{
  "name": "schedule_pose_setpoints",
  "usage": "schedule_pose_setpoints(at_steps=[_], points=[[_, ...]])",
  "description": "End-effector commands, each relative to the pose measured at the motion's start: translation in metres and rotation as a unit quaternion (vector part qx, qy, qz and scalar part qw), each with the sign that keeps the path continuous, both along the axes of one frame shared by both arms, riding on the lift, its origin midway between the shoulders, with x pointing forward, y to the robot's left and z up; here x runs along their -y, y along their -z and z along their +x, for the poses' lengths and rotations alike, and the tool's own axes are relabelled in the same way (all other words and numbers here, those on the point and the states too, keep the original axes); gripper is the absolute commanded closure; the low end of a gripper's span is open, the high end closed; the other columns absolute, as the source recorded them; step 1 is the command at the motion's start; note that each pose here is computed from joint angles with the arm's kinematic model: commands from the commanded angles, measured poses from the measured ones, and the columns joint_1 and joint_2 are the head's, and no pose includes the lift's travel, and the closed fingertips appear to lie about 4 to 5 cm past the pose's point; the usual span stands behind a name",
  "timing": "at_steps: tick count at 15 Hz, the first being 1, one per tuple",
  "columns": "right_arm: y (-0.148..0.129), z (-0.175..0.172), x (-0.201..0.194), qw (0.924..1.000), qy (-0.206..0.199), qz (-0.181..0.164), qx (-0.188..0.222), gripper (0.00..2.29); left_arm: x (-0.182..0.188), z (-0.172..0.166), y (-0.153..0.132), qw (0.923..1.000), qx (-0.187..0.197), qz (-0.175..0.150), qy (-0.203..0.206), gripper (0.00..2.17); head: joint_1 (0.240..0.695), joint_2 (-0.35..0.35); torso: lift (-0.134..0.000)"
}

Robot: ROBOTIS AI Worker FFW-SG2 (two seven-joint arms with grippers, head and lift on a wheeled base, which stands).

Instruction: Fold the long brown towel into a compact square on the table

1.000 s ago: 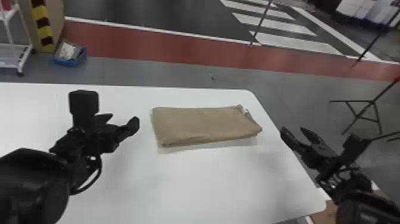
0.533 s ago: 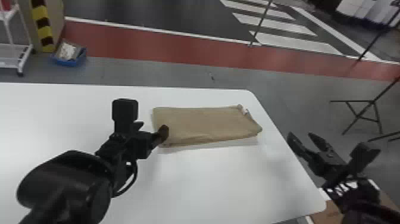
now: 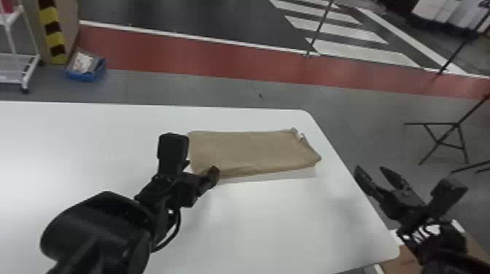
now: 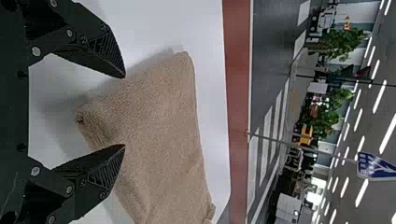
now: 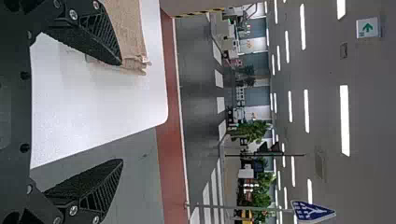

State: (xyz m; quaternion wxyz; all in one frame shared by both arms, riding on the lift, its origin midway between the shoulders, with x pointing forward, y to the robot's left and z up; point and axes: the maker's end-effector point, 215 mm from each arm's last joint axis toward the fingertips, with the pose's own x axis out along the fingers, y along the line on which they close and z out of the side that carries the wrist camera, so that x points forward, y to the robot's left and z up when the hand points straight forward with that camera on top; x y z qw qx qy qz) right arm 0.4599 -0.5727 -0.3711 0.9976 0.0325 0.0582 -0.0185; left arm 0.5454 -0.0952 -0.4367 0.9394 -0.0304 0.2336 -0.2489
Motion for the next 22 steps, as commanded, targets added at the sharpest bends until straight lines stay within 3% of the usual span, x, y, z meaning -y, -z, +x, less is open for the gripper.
schedule_pose_setpoints(at_steps=[1, 2, 6, 8, 10, 12, 13, 14, 17, 22], points=[[-0.001, -0.002, 0.007, 1.0, 0.004, -0.001, -0.001, 0.16, -0.001, -0.002, 0.008, 1.0, -0.005, 0.007, 0.0, 0.42, 0.695, -0.35, -0.128], [-0.002, -0.001, 0.007, 1.0, 0.004, -0.001, 0.0, 0.16, -0.001, -0.002, 0.009, 1.0, -0.005, 0.008, 0.0, 0.6, 0.695, -0.35, -0.128], [-0.001, -0.001, 0.008, 1.0, 0.005, 0.0, 0.0, 0.16, -0.002, -0.003, 0.009, 0.9999, -0.002, 0.015, 0.001, 0.8, 0.695, -0.35, -0.128], [-0.001, -0.001, 0.008, 1.0, 0.005, 0.0, 0.0, 0.16, 0.001, -0.007, 0.013, 0.9998, -0.006, 0.018, 0.005, 0.8, 0.695, -0.35, -0.128], [-0.002, 0.0, 0.008, 1.0, 0.005, 0.001, 0.001, 0.16, 0.001, -0.009, 0.014, 0.9997, -0.007, 0.021, 0.006, 1.08, 0.695, -0.35, -0.128], [-0.003, 0.0, 0.008, 1.0, 0.005, 0.004, 0.004, 0.16, 0.001, -0.008, 0.009, 0.9998, -0.005, 0.02, 0.004, 1.1, 0.695, -0.35, -0.128], [-0.003, 0.0, 0.008, 1.0, 0.005, 0.005, 0.004, 0.16, 0.001, -0.009, 0.005, 0.9998, -0.006, 0.019, 0.005, 1.34, 0.695, -0.35, -0.128], [-0.003, 0.0, 0.008, 1.0, 0.005, 0.005, 0.004, 0.16, 0.002, -0.008, -0.002, 0.9999, -0.002, 0.014, 0.004, 1.42, 0.695, -0.35, -0.128], [-0.005, 0.007, 0.004, 1.0, 0.002, 0.006, 0.006, 0.16, -0.015, -0.003, -0.013, 0.9998, -0.001, 0.022, -0.002, 1.42, 0.695, -0.35, -0.128], [-0.004, 0.019, -0.01, 0.9999, -0.008, 0.009, 0.004, 0.17, -0.086, -0.012, -0.006, 0.9982, -0.015, 0.049, -0.03, 1.42, 0.695, -0.35, -0.128]])
